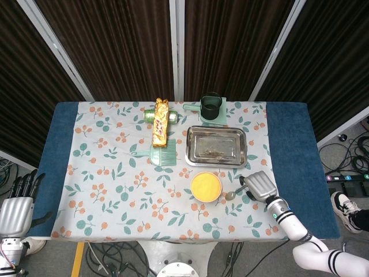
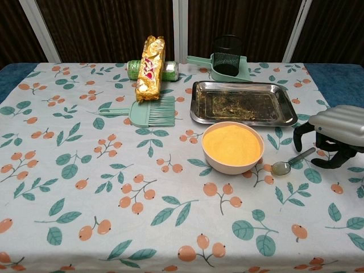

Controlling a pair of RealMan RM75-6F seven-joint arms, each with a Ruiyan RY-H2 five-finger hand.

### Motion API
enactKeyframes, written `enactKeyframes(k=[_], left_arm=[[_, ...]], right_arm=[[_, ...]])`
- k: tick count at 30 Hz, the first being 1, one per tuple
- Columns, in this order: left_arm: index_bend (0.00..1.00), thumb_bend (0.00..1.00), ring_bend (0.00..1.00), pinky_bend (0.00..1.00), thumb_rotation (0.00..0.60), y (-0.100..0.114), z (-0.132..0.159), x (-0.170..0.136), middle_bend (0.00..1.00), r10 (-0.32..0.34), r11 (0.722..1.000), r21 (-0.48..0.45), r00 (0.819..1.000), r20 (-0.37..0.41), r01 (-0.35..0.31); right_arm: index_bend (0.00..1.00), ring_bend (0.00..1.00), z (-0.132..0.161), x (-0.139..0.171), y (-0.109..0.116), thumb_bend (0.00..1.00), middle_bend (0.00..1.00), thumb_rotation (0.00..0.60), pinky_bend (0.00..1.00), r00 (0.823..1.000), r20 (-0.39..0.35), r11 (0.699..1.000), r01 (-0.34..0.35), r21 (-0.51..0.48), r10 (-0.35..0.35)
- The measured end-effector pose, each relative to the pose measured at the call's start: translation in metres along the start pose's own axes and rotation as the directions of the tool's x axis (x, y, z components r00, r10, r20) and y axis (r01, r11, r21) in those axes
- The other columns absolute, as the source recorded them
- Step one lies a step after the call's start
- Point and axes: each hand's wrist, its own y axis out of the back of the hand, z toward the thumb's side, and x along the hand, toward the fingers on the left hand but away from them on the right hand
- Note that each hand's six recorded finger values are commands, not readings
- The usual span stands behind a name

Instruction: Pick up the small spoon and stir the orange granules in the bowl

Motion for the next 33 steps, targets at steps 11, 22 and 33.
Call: enactKeyframes(k=[11,22,33], left_arm=[[0.11,0.0,0.05,0.08,0.6,-0.004,-0.002,0.0,0.08,-0.014,1.0,-0.01,1.0,-0.005,0.014],[0.11,0.0,0.05,0.08,0.6,-0.007,-0.004,0.0,0.08,-0.025,1.0,-0.018,1.0,-0.015,0.025],[0.11,0.0,0.05,0.08,0.6,-0.007,-0.006,-0.001,0.08,-0.023,0.999,-0.022,1.0,-0.019,0.023]], right_arm=[[0.49,1.0,0.003,-0.007,-0.003,0.3,0.97,0.6,1.0,0.999,0.015,0.999,0.033,-0.003,-0.033],[0.53,1.0,0.003,-0.011,-0.009,0.3,0.97,0.6,1.0,0.999,0.022,0.999,0.031,-0.008,-0.031],[0.56,1.0,0.003,-0.013,-0.008,0.35,0.97,0.6,1.0,0.999,0.026,0.999,0.031,-0.008,-0.031]])
